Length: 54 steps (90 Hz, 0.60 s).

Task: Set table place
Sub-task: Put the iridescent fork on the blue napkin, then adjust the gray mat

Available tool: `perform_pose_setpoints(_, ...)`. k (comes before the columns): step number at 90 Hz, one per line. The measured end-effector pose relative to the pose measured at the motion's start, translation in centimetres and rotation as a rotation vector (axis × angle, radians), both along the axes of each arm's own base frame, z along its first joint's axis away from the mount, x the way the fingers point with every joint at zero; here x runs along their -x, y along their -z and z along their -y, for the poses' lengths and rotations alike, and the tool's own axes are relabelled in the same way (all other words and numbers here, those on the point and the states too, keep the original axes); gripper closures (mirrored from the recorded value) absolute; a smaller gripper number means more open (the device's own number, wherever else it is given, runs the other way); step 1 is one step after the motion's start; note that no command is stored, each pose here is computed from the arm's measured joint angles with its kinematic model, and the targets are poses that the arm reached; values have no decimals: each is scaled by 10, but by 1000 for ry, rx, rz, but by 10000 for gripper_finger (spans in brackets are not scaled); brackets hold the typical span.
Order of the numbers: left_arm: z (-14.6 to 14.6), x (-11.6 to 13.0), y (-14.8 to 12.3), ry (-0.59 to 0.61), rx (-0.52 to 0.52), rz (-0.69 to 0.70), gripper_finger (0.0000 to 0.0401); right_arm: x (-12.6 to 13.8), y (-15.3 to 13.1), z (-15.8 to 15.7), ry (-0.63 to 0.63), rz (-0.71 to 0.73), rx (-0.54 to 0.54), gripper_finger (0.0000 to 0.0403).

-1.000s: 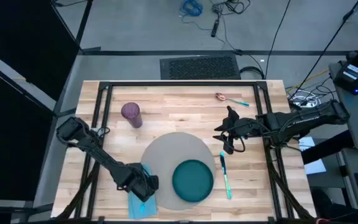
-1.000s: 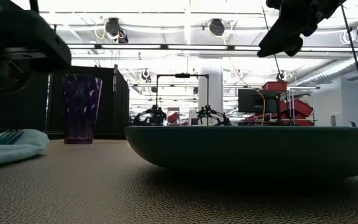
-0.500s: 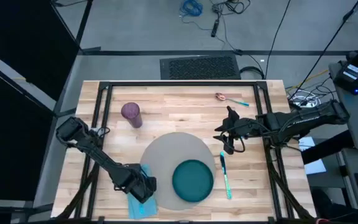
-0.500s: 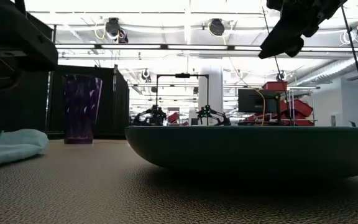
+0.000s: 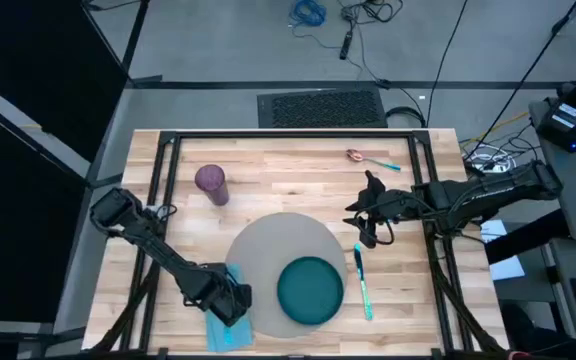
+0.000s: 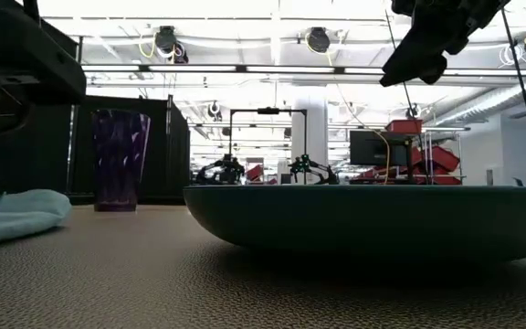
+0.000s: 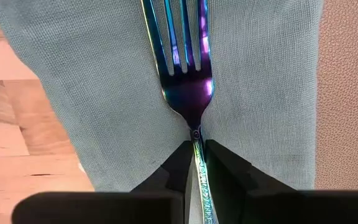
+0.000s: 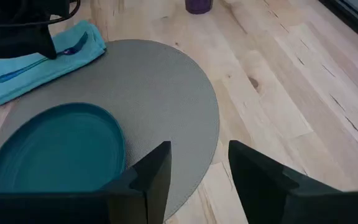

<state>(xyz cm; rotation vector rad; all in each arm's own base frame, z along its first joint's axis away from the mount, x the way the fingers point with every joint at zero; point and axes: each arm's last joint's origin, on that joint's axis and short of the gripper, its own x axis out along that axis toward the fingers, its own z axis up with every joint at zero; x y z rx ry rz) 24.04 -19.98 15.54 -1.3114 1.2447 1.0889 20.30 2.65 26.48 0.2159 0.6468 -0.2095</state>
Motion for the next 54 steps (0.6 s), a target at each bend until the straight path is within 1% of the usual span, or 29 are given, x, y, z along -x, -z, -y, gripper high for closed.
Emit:
perform_pose_setpoints(24,0,0,0,1,0,1,369,0,0,0,1,0,0,257)
perform_pose_setpoints(54,0,0,0,13,0,5,323,0,0,-1,-18,-3,-14,257)
